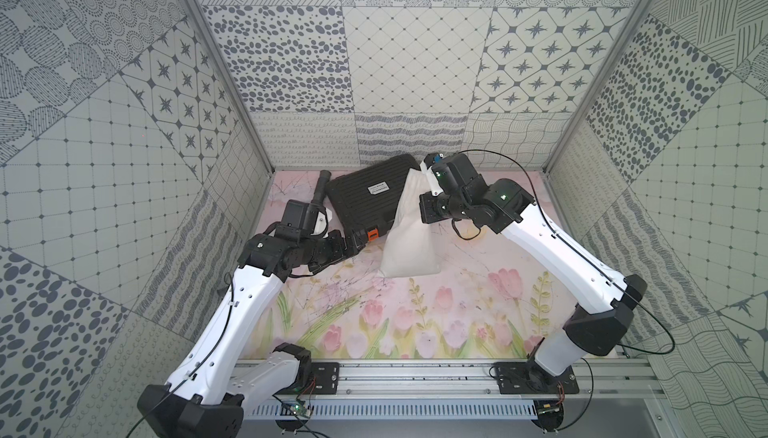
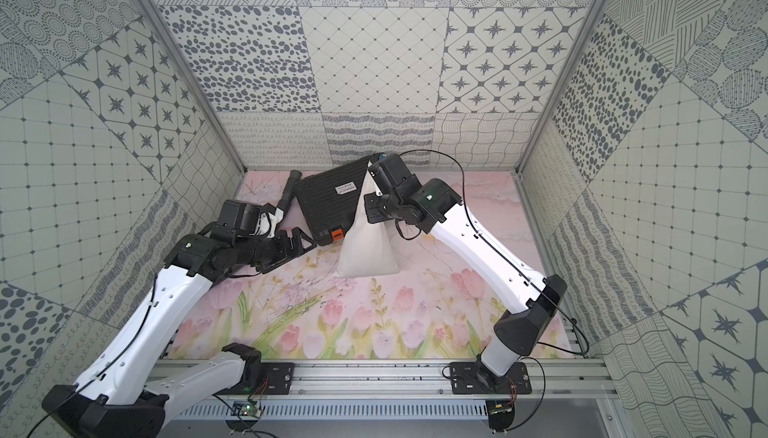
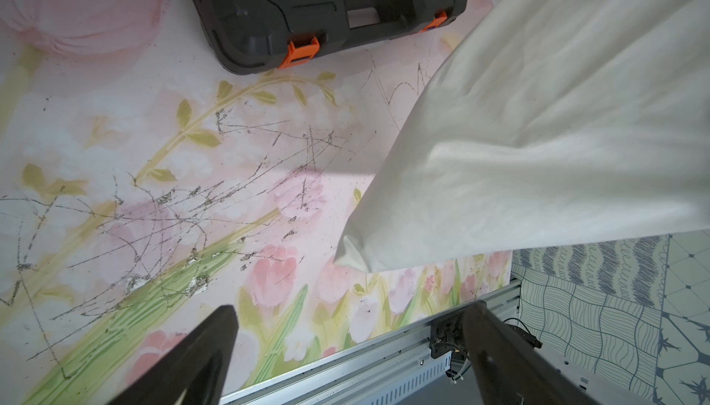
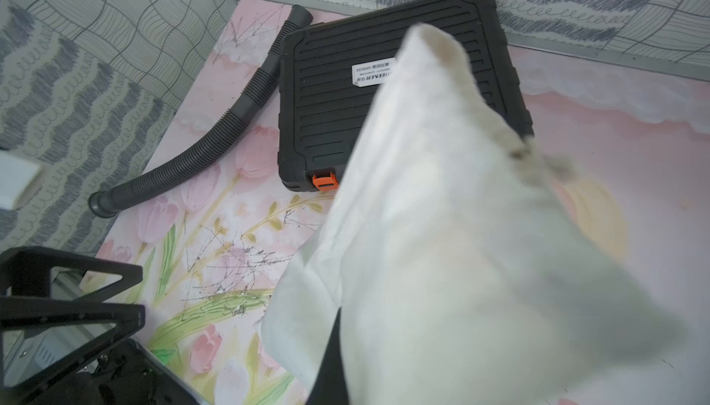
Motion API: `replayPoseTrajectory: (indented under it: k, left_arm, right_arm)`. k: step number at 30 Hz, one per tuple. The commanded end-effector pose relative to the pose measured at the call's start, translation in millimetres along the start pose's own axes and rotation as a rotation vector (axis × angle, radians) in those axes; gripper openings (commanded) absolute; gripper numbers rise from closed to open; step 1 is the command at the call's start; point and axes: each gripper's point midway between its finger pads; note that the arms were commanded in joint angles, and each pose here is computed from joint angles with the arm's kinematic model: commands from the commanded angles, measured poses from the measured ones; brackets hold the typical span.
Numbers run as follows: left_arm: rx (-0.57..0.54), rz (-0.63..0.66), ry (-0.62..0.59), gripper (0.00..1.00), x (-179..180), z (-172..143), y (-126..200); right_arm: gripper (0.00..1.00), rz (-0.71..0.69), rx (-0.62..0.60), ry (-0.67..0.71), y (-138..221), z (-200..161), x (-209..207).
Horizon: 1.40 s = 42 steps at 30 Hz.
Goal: Close the soil bag
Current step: Place the soil bag at the center of the board.
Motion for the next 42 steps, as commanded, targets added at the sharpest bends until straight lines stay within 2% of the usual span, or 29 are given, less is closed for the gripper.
replayPoseTrajectory:
  k: [1,12,16,21,26,32,39,42]
  left_arm:
    - [-0.041,-0.077,-0.025,0.96,-12,1,5]
    - [-0.072,-0.13,-0.041,0.96,-17,-6,11]
    - [-0.096,-0.154,-0.059,0.96,-17,-8,7]
    - [-0.174,-0.19,-0.136,0.96,-19,-7,10]
    - [-0.209,-0.26,-0.192,0.96,-27,-7,7]
    - [-0.189,-0.334,-0.284,0.96,-36,-4,-14]
    - [-0.28,-0.395,-0.46,0.96,-56,22,-14]
    - [-0.304,-0.419,-0.485,0.96,-69,35,-7]
  right_arm:
    - [0.0,0.182,-0.12,0.044,17,24,29]
    - [0.0,0.302,-0.038,0.077,4,-7,42]
    - [0.0,0.401,0.063,0.14,-12,-39,49]
    - [0.0,0.387,0.128,0.177,-33,-74,30]
    - [0.0,0.402,0.16,0.213,-32,-101,16]
    - [0.0,0.437,0.161,0.235,-18,-115,13]
    - [0.0,0.485,0.142,0.276,-2,-123,15]
    - [0.0,0.482,0.128,0.295,2,-122,14]
Point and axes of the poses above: each gripper's point midway between its finger pads, its own y axis back along the fingers, its own x axis along the line the jaws close on, z = x × y, and after that the axes turned 8 degrees about -y, right-handed
